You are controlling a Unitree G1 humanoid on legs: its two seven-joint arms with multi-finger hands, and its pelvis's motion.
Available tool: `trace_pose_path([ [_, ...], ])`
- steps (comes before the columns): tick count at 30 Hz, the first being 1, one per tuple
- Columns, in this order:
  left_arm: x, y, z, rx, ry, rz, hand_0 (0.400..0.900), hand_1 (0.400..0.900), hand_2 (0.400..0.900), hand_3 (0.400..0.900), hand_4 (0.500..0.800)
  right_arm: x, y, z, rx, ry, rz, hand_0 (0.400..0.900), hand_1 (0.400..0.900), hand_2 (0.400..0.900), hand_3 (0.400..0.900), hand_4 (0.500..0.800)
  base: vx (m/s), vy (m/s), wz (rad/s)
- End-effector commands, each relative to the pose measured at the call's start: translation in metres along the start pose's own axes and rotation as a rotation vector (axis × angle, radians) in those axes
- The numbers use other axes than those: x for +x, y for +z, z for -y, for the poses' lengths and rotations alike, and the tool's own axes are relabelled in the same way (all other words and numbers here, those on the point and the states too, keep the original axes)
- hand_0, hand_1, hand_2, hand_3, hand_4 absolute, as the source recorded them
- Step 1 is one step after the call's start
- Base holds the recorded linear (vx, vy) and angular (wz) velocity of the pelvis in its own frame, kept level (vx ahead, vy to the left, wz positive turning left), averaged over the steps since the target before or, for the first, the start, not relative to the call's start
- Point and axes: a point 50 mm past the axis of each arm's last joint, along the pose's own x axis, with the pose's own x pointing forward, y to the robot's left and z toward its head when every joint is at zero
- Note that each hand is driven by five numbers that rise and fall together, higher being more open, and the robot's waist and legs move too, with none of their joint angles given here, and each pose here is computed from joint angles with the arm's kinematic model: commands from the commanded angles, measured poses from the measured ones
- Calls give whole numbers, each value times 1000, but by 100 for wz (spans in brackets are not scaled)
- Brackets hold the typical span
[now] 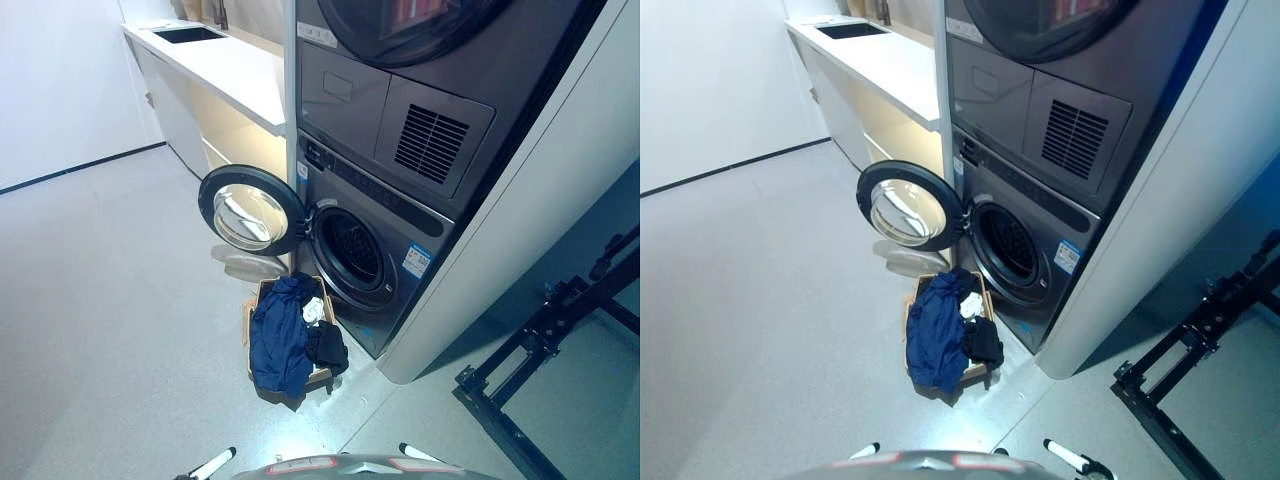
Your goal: Put the clothes in the basket into the washing machine.
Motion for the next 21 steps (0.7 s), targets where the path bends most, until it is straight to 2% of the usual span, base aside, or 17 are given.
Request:
trace_pose_path([
  [1,0,9,11,73,-18,9,900,900,900,900,800,1,32,4,-15,-21,83,900,900,900,900,800,0,0,0],
  [14,0,6,12,49,-15,-3,900,900,900,900,800,1,31,3,-9,-18,82,900,900,900,900,800,0,0,0],
  [21,0,19,15,33,-20,35,900,900,900,900,800,1,39,1,2,-16,105,900,900,900,900,800,-23,34,1],
])
